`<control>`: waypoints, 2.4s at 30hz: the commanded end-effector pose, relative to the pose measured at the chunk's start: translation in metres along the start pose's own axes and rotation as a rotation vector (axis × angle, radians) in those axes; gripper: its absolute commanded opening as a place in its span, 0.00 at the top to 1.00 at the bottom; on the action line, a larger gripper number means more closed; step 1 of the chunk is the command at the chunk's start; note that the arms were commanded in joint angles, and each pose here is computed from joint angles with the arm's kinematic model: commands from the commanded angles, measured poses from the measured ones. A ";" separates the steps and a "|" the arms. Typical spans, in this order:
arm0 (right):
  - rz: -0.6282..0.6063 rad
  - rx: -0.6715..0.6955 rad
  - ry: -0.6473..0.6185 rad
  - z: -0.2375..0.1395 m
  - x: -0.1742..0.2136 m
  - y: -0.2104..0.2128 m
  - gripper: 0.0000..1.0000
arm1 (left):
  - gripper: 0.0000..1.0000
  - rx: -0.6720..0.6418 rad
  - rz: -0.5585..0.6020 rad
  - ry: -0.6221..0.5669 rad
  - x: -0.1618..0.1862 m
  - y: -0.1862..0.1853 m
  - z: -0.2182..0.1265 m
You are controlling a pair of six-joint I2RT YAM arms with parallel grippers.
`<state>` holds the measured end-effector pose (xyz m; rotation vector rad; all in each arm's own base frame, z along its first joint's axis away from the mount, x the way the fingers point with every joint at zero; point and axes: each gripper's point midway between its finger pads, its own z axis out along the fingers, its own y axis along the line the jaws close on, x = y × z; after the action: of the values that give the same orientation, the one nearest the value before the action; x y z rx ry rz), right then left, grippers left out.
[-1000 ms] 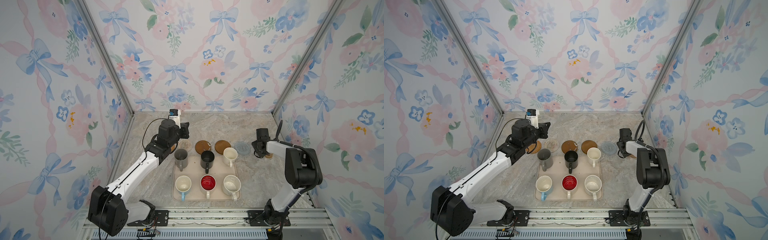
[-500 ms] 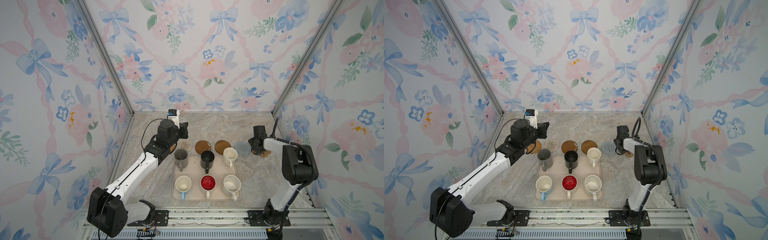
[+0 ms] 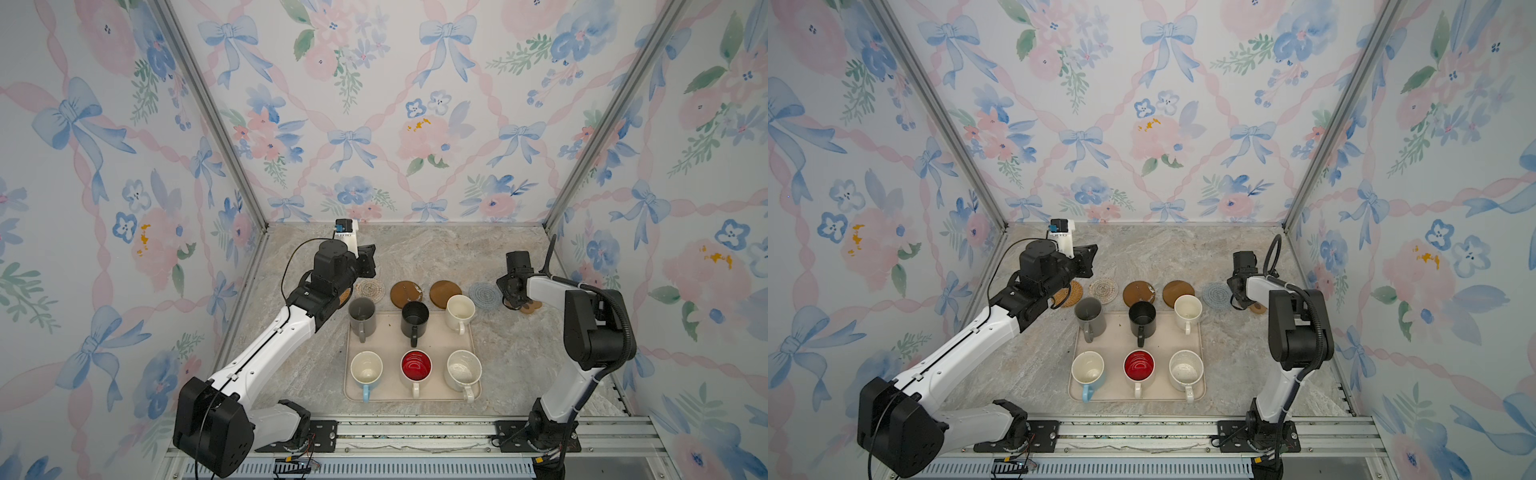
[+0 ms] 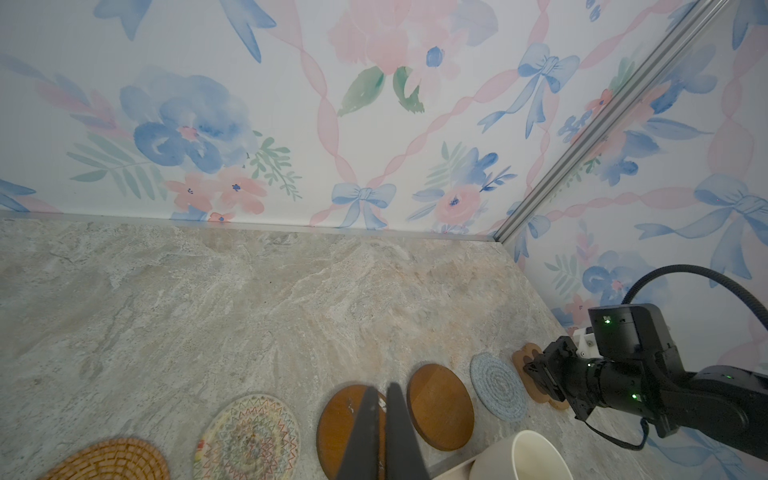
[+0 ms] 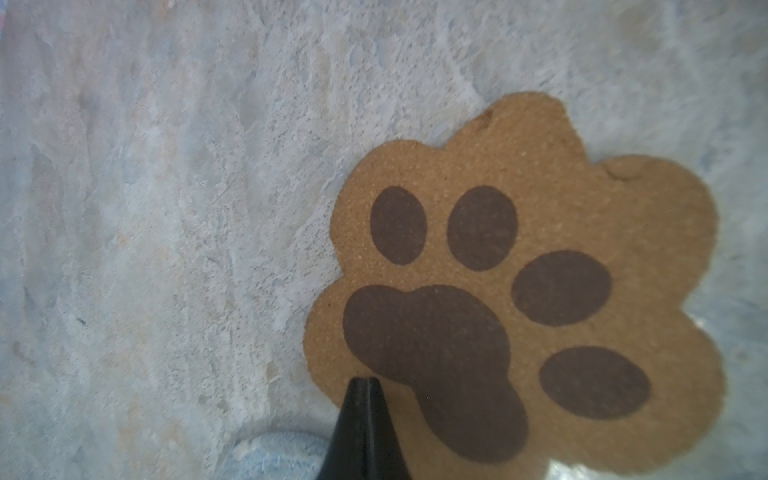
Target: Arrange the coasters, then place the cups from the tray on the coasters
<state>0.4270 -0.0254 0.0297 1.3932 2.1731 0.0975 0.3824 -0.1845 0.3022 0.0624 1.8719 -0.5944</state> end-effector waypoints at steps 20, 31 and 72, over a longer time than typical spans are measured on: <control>-0.124 0.017 -0.143 -0.055 -0.006 -0.004 1.00 | 0.99 -0.002 0.014 -0.042 -0.010 0.000 -0.015; -0.381 -0.178 -0.234 -0.163 0.016 0.031 0.94 | 0.99 -0.028 -0.012 -0.015 -0.005 0.005 -0.016; -1.185 -0.189 0.324 -0.203 0.197 -0.020 0.45 | 0.45 -0.309 -0.105 0.014 0.070 0.063 -0.029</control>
<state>0.2462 0.1714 0.1121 -0.1355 2.7984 0.0412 0.3518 -0.1391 0.1926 -0.1938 2.0826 -0.3389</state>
